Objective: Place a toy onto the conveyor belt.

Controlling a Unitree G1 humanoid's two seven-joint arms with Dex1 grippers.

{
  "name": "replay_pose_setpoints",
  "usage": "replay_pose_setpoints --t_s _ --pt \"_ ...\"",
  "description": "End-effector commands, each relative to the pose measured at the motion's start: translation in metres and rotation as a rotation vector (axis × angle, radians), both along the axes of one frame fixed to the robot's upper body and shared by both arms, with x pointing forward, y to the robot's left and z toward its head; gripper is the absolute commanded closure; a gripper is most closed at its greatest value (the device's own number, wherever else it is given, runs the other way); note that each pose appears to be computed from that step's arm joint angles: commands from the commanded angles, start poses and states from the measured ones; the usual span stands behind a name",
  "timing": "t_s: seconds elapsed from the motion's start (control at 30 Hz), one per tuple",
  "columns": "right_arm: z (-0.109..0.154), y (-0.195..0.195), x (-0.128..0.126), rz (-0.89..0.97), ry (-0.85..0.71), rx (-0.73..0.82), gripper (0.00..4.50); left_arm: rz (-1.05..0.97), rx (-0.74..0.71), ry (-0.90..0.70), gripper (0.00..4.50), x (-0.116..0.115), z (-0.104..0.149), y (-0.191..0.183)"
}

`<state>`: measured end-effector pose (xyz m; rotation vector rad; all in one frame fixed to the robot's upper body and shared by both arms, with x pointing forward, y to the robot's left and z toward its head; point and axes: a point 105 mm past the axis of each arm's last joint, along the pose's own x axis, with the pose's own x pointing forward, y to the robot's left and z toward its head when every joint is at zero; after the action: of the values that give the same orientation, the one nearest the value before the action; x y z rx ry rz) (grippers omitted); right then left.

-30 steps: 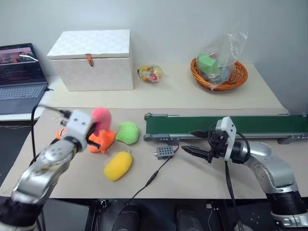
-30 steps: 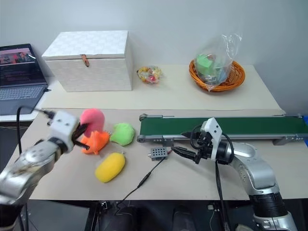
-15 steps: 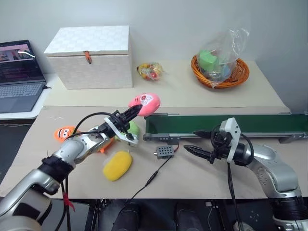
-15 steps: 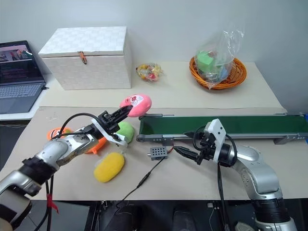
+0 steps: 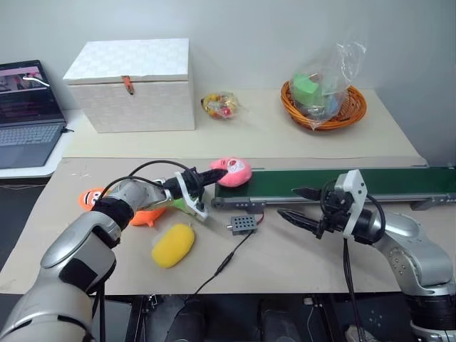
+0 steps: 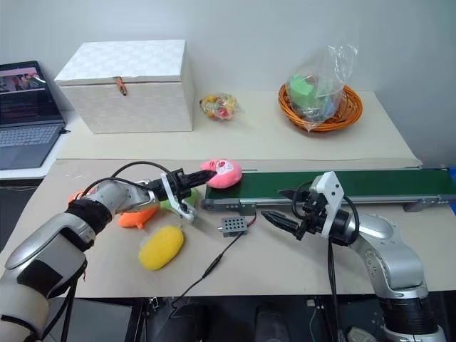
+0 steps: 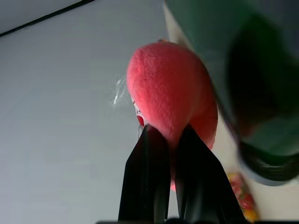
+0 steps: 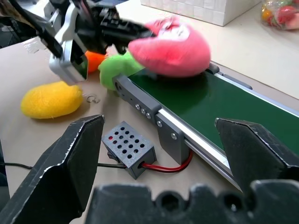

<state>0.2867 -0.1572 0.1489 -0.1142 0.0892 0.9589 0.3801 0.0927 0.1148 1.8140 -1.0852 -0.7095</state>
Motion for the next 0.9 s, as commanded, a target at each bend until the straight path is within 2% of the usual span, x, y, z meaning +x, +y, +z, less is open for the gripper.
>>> replay_pose_setpoints --t_s 0.03,0.1,0.13,0.2,0.23,0.27,0.3,0.4,0.53,0.6,0.67,0.73,0.77,0.83,0.9 --pt "0.016 0.000 -0.001 0.004 -0.055 0.016 0.00 -0.022 0.023 0.022 4.35 -0.001 -0.003 -0.002" --pt "0.015 0.001 -0.001 0.004 -0.053 0.016 0.00 -0.015 0.013 0.034 3.72 0.000 -0.003 -0.001" --pt "0.015 0.001 -0.001 0.005 -0.053 0.017 0.00 -0.008 0.005 0.033 3.58 0.002 -0.001 -0.001" --pt "0.015 0.002 -0.001 0.006 -0.052 0.018 0.00 0.012 -0.003 0.036 2.78 0.006 0.002 0.001" --pt "0.015 0.002 0.000 0.005 -0.053 0.018 0.00 0.025 -0.002 0.043 2.54 0.007 0.003 0.002" --pt "0.015 0.002 0.000 0.005 -0.052 0.018 0.00 0.037 0.000 0.057 2.07 0.009 0.003 0.003" --pt "0.015 0.002 0.001 0.005 -0.052 0.017 0.00 0.048 0.003 0.072 1.83 0.010 0.003 0.004" --pt "0.014 0.002 0.002 0.007 -0.050 0.015 0.00 0.071 0.001 0.109 1.83 0.012 0.008 0.009" --pt "0.012 0.003 0.004 0.009 -0.045 0.012 0.00 0.178 -0.100 0.239 1.83 0.020 0.027 0.025" --pt "0.012 0.003 0.003 0.012 -0.043 0.009 0.00 0.303 -0.256 0.427 1.83 0.031 0.039 0.040" --pt "0.012 0.004 0.002 0.013 -0.043 0.009 0.00 0.445 -0.381 0.781 1.83 0.037 0.027 0.058" --pt "0.012 0.004 0.001 0.014 -0.043 0.011 0.00 0.412 -0.578 1.172 1.83 0.029 0.027 0.064" --pt "0.012 0.005 0.000 0.014 -0.042 0.012 0.00 0.365 -0.629 1.301 1.83 0.022 0.030 0.065" --pt "0.012 0.004 0.000 0.015 -0.041 0.013 0.00 0.298 -0.635 1.465 1.83 0.006 0.032 0.067" --pt "0.012 0.003 -0.001 0.013 -0.040 0.010 0.00 0.161 -0.679 1.698 1.83 -0.018 0.043 0.064"
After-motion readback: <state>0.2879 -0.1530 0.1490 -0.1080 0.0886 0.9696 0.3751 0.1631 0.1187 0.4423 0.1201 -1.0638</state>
